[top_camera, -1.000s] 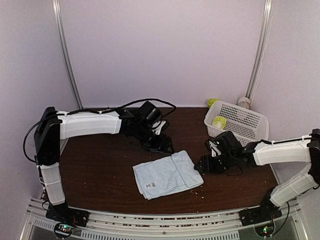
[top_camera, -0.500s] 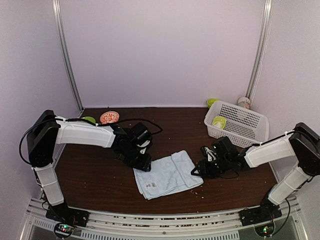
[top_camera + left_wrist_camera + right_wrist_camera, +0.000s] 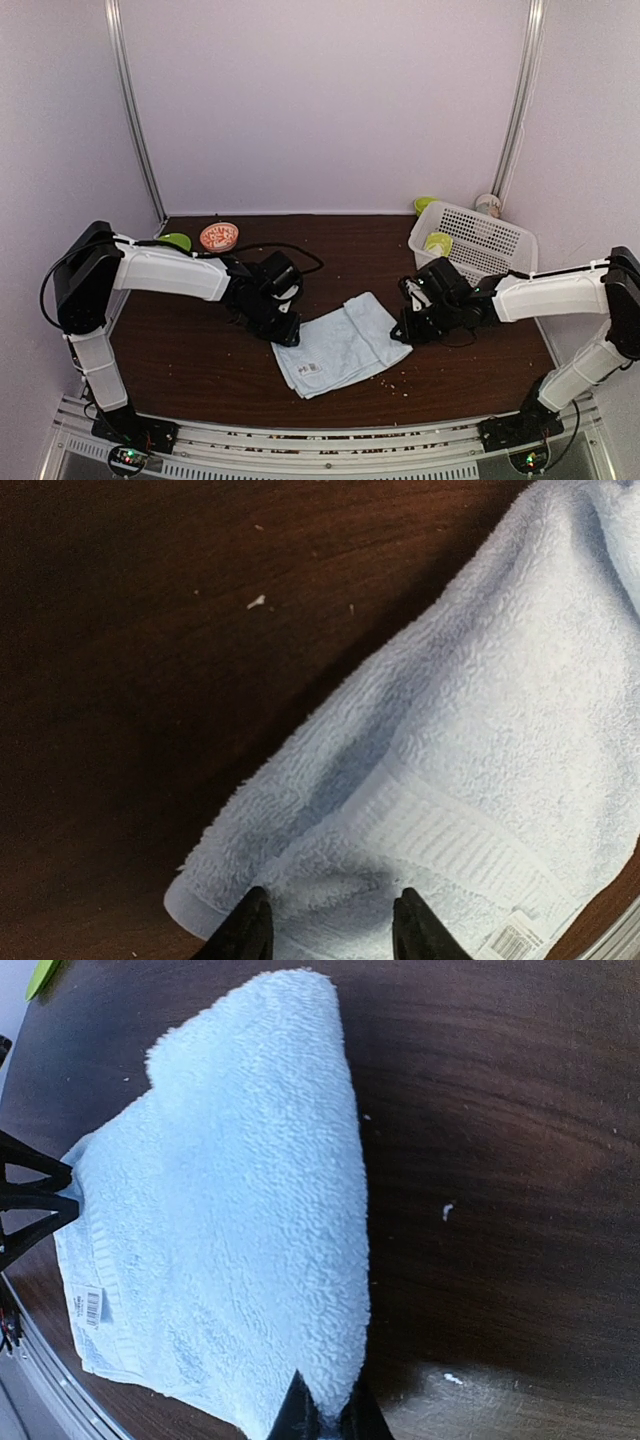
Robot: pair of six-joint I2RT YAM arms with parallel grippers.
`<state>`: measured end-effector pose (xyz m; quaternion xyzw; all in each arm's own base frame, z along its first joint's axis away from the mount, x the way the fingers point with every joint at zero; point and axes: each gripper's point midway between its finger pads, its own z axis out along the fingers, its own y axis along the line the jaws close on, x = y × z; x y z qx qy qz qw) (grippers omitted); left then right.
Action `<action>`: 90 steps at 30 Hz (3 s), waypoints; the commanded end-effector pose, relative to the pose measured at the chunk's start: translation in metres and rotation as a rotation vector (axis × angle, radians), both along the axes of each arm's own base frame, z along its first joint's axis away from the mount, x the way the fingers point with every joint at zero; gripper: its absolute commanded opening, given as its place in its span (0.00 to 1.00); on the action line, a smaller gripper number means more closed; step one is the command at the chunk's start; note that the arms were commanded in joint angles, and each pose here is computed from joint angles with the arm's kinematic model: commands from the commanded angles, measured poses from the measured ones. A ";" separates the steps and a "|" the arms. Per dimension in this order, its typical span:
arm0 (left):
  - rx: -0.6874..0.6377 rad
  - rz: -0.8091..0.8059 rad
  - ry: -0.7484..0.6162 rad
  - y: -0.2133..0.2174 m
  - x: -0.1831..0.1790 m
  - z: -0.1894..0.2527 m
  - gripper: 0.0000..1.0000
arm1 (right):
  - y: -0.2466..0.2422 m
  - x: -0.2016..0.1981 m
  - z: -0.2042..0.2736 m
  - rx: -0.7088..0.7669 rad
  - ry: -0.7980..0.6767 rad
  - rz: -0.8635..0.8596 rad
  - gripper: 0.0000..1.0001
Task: Roll the towels
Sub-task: Roll the towel at the center of the board.
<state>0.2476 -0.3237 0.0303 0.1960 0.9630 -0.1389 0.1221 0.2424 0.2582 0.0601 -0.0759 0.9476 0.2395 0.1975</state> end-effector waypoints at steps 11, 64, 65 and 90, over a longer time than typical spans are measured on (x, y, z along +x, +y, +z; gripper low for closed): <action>-0.110 -0.007 0.019 -0.013 -0.007 -0.002 0.40 | 0.000 0.005 0.015 -0.561 -0.243 -0.009 0.00; -0.232 0.021 -0.026 -0.006 -0.019 0.054 0.40 | 0.132 -0.075 -0.019 -0.009 -0.029 0.384 0.56; -0.254 0.021 -0.036 -0.010 -0.017 0.061 0.40 | 0.131 -0.075 -0.020 -0.009 -0.023 0.383 0.57; -0.479 0.030 0.029 -0.085 0.035 0.049 0.31 | 0.124 -0.071 -0.016 0.033 -0.025 0.365 0.61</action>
